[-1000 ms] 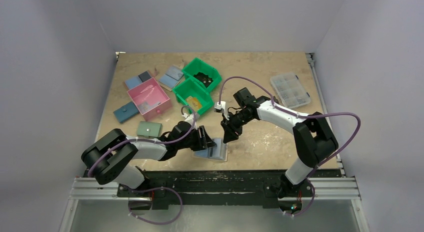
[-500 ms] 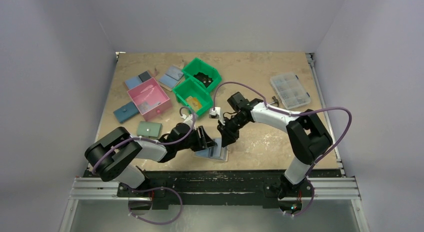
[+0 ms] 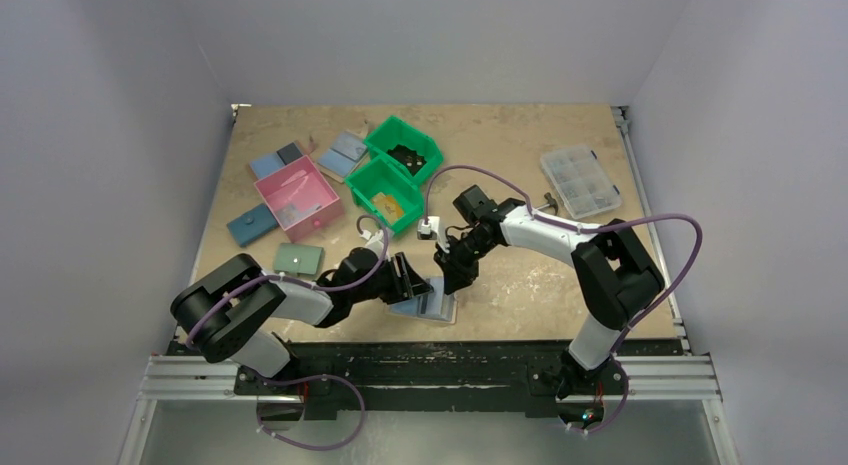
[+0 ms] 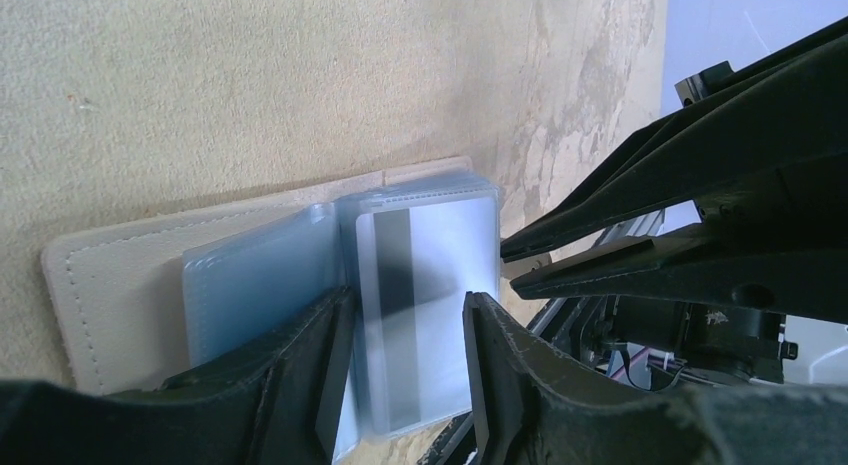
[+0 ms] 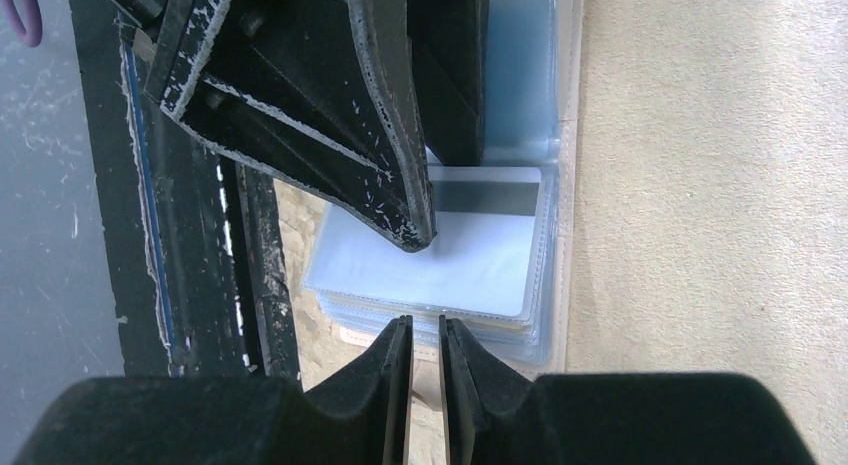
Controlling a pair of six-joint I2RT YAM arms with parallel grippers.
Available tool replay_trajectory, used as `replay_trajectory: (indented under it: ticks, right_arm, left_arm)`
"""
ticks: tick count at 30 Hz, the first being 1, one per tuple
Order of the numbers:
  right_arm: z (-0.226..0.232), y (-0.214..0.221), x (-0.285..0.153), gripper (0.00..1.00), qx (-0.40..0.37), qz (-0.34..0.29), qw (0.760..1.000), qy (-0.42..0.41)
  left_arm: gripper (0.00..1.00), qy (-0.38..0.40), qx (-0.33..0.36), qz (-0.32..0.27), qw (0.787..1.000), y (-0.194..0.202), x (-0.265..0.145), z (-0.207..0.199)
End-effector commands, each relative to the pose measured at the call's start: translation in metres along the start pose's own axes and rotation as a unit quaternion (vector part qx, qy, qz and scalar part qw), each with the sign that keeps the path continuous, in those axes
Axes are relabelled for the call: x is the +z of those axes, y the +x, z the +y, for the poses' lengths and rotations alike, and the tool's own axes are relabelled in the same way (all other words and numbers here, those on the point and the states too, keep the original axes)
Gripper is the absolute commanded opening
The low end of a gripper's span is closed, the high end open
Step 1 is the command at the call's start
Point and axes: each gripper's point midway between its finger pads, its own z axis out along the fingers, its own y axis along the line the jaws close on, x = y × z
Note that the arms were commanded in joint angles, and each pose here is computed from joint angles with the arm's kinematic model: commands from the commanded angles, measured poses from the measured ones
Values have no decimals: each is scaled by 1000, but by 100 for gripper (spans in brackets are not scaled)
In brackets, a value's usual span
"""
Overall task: Take the credit cards out of the card holder
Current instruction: Remove the credit card from the card holder.
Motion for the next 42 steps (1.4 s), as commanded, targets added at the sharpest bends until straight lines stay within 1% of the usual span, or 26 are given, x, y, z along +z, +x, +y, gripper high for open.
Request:
replay_trajectory:
  ticks: [1,16,23,29,37,42]
  right_arm:
    - [4,-10,-1,23,-17,-11,1000,-10]
    - [11,-24,2,24,-5,-33,999,-38]
    - [12,-28,2,25,1,-42,998,-42]
    - [16,-32,7,32,16,-50,997,-64]
    - [16,-34,12,33,30,-54,995,-81]
    - [18,-41,11,35,28,-61,993,-92]
  left_arm:
    - [49,-23,-7,25,999,15,-4,19]
    - [52,-1,-9,30,1000,17,-3,11]
    - [61,17,-4,28,999,15,-5,3]
    - [64,34,0,30,999,16,-5,-3]
    - [67,52,3,31,998,17,-8,-9]
    - [68,54,4,34,998,18,-9,-10]
